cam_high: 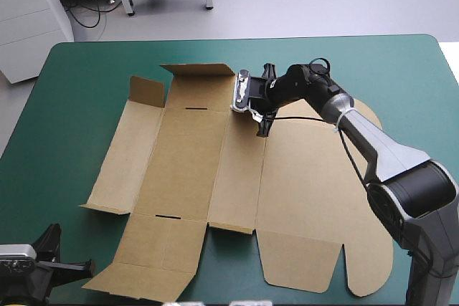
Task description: Fold the box
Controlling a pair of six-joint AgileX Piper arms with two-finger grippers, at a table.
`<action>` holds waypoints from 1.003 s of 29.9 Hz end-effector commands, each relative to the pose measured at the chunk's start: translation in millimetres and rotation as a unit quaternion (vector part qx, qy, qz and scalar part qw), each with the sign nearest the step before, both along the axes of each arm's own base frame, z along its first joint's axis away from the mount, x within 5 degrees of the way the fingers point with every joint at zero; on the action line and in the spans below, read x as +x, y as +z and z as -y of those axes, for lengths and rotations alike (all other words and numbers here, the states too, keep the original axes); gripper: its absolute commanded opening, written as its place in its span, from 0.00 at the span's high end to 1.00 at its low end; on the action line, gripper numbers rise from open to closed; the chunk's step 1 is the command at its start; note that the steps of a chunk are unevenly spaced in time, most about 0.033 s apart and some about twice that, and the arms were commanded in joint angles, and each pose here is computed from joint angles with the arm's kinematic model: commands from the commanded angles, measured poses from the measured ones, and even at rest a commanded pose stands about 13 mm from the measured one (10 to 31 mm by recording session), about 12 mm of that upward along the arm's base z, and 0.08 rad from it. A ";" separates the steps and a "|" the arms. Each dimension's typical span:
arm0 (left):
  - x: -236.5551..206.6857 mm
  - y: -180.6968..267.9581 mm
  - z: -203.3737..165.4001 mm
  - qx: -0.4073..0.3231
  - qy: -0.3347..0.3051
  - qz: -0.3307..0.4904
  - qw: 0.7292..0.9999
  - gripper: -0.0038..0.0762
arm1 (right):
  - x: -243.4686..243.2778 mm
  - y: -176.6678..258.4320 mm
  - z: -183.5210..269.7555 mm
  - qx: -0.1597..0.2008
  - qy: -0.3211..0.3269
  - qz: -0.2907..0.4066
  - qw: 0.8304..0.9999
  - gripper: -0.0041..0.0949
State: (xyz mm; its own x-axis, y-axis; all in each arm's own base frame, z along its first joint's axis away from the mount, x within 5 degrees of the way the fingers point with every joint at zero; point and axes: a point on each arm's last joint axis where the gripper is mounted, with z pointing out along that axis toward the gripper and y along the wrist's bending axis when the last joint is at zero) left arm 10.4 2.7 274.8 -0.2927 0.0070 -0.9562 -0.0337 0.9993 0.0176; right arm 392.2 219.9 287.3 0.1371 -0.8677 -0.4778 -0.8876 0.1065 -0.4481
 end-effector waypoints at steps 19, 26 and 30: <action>-3.2 12.4 0.4 -0.002 -0.003 0.054 0.999 0.99 | -22.6 99.0 15.2 0.155 -0.181 0.033 0.971 0.83; -3.2 12.4 0.2 -0.001 -0.003 0.054 0.999 0.95 | -22.3 117.1 70.0 0.256 -0.410 -0.071 0.873 0.97; -3.2 12.5 0.1 0.000 -0.002 0.054 0.999 0.67 | -24.9 106.8 102.3 0.231 -0.467 -0.112 0.846 0.97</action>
